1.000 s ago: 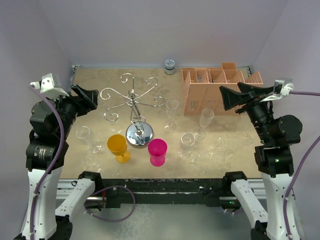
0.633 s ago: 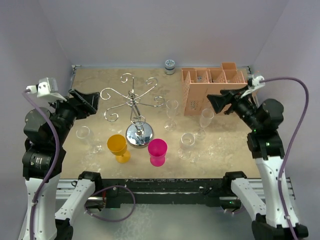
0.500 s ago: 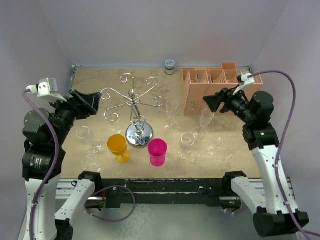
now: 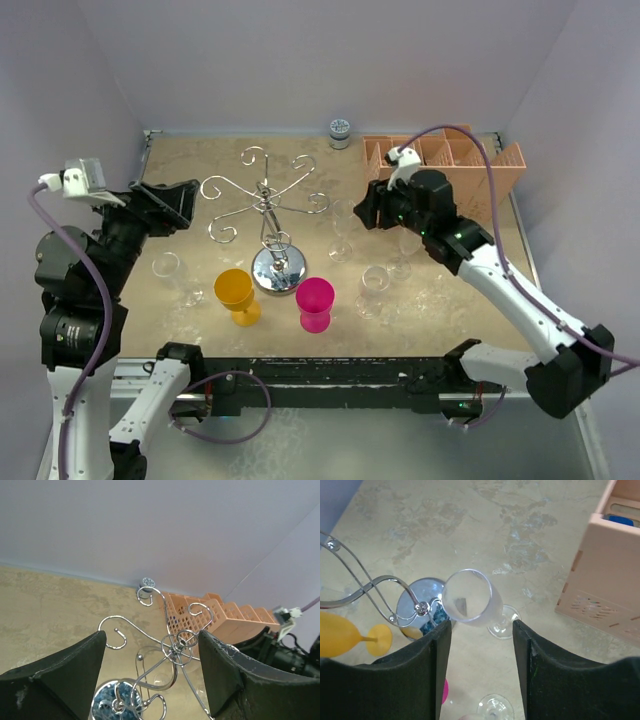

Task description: Place the wine glass upside down on the wine glass rack

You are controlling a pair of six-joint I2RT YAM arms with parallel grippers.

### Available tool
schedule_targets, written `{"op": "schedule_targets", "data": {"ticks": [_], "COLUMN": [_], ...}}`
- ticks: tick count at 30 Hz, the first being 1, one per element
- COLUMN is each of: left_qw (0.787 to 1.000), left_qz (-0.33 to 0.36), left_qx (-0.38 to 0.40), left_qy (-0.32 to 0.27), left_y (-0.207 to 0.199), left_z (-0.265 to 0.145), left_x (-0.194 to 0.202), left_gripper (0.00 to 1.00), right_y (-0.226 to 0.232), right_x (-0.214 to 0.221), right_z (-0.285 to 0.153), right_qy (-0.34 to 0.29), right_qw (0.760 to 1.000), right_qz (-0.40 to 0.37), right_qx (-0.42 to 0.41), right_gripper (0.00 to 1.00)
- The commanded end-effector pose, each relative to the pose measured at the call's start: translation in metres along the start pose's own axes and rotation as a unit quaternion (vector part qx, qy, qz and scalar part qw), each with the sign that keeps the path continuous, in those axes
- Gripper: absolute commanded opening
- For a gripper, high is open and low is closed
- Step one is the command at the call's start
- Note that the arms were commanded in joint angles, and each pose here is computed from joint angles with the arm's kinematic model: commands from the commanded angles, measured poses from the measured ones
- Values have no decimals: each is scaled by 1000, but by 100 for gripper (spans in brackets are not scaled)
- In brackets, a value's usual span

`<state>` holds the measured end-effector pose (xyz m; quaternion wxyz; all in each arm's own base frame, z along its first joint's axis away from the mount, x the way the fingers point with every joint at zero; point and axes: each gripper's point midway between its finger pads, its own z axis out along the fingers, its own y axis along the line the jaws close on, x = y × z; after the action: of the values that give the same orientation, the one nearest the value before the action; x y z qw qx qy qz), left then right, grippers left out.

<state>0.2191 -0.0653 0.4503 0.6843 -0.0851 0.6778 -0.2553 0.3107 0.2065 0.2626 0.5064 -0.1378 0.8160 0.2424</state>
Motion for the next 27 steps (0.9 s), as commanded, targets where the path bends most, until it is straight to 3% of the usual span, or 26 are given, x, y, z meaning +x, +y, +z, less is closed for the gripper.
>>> {"op": "schedule_targets", "data": {"ticks": [1,5,11,22,27], "left_qw": [996,993,989,987,987], "left_qz": [12,13,19,52,51], "left_qx": [27,20,24,70,77], "left_qy": [-89,-117,-148,-135,-134], "left_y": [-18,-17,-18,-32,-35], "left_z": [-15,-21,-24,-25,-26], "left_x": [-45,-54,-65,-56,-56], "left_gripper": [72,72,72,72,72], "right_y": [13,28,31,43,38], "right_x": [-40,-45,-39,-7,5], "right_z": [14,30,46,62,69], "right_qy": [-52,-41,-19,39,58], "right_qw": [998,999,999,998,997], "right_qz": [-17,-33,-32,-43,-48], "right_qx": [21,10,16,-1,13], "right_gripper": [51,42,42,45,41]}}
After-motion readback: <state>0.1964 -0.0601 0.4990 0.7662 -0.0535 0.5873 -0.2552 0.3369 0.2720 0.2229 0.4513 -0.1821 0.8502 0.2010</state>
